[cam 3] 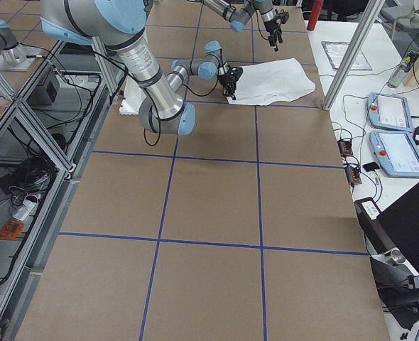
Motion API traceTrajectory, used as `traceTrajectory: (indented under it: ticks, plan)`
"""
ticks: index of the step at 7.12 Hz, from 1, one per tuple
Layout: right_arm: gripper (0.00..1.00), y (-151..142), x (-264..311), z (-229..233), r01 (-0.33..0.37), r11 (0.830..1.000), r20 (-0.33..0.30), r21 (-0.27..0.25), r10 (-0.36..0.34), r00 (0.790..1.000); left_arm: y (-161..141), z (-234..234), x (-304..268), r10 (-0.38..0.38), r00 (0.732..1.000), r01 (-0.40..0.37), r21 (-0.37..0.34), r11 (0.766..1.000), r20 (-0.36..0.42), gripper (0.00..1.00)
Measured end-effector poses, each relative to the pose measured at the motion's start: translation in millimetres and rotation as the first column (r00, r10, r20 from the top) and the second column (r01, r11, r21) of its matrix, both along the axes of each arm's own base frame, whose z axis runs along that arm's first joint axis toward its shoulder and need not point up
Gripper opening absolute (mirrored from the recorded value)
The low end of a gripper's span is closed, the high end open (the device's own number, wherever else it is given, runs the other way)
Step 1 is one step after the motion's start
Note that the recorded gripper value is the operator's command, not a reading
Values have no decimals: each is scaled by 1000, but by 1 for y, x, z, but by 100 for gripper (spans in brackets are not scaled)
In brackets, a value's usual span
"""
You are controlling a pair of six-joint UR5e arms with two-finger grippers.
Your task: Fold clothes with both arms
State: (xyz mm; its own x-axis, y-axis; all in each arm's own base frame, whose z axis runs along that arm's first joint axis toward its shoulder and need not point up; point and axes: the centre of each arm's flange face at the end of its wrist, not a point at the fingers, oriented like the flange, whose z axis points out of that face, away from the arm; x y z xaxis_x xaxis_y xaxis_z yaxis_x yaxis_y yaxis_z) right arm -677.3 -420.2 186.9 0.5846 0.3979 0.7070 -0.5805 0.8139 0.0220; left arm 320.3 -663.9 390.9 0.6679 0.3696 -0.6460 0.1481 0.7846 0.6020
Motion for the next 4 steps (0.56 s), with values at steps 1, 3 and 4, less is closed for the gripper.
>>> traceTrajectory:
  ticks: [1,3,4]
  plan:
    - [31,1,3,-3,3,1000,-2,2,-3,1000,0,0,0,1,1000,-1,0,1000,0,100]
    - [100,7,21,-9,16,1000,6,18,-16,1000,0,0,1,1,1000,-1,0,1000,0,100]
    - [100,6,33,-11,28,999,7,40,-28,1000,0,0,1,1,1000,-1,-1,1000,0,100]
